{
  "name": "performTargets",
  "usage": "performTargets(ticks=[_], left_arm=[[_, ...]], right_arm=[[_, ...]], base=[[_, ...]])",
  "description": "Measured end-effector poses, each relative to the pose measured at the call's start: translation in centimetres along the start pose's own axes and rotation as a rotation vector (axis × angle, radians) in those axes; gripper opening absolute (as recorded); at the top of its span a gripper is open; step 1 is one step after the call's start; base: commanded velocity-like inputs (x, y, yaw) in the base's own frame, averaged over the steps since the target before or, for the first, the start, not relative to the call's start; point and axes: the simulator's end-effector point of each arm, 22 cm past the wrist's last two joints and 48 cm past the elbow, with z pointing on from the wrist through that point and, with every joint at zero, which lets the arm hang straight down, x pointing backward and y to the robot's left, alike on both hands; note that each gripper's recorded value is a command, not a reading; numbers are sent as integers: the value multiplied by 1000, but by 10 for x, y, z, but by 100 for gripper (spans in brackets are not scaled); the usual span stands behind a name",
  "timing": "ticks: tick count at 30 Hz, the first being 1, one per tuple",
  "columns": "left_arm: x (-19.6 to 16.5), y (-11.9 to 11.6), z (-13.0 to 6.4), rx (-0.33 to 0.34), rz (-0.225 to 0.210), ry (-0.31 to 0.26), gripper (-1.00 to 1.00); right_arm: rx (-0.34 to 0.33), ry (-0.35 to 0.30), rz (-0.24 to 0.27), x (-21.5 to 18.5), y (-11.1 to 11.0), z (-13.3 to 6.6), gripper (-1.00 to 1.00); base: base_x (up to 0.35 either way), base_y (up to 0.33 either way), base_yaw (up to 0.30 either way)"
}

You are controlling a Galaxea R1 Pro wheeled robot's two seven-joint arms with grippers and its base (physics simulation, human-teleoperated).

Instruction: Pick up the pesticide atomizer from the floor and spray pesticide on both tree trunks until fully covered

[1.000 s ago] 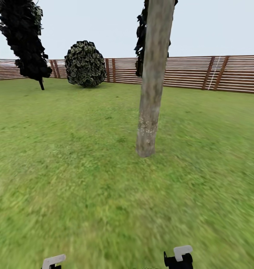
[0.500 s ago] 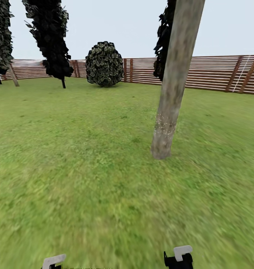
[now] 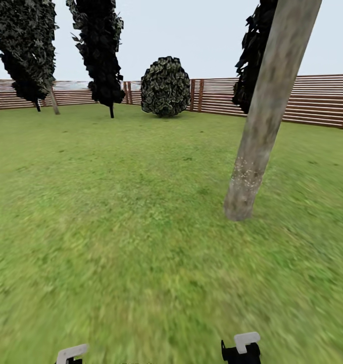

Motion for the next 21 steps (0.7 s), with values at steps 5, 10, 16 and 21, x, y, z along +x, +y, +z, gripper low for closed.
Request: performTargets(ticks=[5, 10, 16, 21], left_arm=[[1, -1, 0, 1, 0, 2, -100], [1, -1, 0, 2, 0, 0, -100], [0, -2, 0, 4, 2, -1, -100], [0, -2, 0, 4, 2, -1, -100]], right_arm=[[0, 0, 0, 0, 0, 0, 100], [0, 0, 0, 0, 0, 0, 100], [0, 0, 0, 0, 0, 0, 100], [-1, 0, 0, 0, 1, 0, 100]], base=[[0, 0, 281], [0, 0, 281], [0, 0, 281], [0, 0, 281]])
